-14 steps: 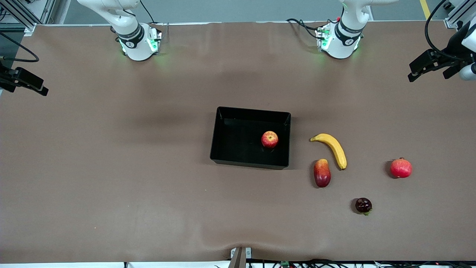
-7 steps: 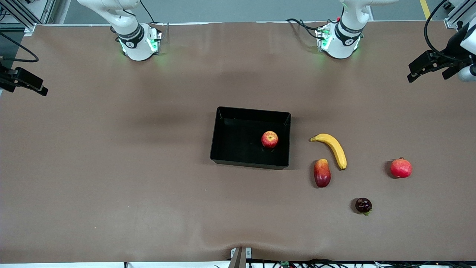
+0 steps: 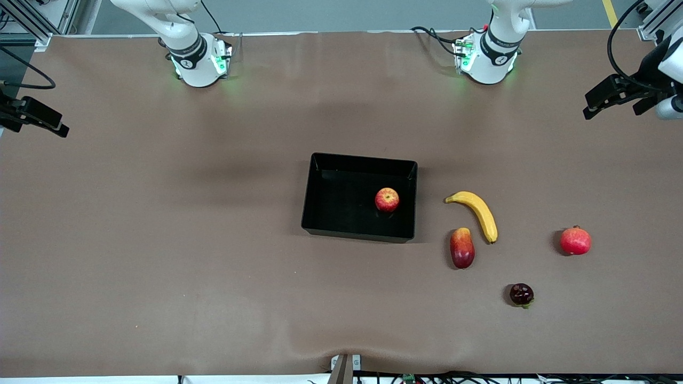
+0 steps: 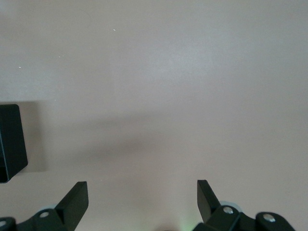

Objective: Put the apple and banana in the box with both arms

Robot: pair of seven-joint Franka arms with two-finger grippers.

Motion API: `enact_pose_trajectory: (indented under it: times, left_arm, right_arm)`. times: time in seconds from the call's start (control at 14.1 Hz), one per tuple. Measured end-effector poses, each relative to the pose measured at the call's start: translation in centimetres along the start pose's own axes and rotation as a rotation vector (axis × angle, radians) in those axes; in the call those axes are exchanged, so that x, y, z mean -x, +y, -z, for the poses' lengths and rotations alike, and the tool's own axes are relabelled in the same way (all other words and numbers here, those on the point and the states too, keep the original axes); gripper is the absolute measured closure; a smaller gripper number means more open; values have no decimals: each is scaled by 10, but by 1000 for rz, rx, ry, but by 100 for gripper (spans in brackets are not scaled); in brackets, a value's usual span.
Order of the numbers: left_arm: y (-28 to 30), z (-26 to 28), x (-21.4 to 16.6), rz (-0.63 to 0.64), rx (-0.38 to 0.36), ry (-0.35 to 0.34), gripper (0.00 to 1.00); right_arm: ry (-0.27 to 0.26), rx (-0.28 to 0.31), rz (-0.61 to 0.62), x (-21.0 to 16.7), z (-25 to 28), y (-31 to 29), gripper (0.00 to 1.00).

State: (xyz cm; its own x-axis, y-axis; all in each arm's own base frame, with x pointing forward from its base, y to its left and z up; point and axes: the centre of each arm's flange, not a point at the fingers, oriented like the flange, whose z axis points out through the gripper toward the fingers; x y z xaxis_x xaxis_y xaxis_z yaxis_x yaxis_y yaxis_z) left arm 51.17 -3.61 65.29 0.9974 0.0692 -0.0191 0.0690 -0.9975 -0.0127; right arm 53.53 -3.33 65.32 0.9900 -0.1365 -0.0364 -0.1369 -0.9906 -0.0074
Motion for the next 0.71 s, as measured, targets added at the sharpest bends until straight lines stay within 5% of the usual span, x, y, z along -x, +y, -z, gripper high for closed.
enact_pose_trajectory:
  times: [0.43,0.71]
  left_arm:
    - [3,-49,-26,68,-10,-85,0]
    - [27,-116,-53,147,-5,-49,0]
  right_arm:
    - [0,0,0,0,0,0,0]
    - [-1,0,0,0,0,0,0]
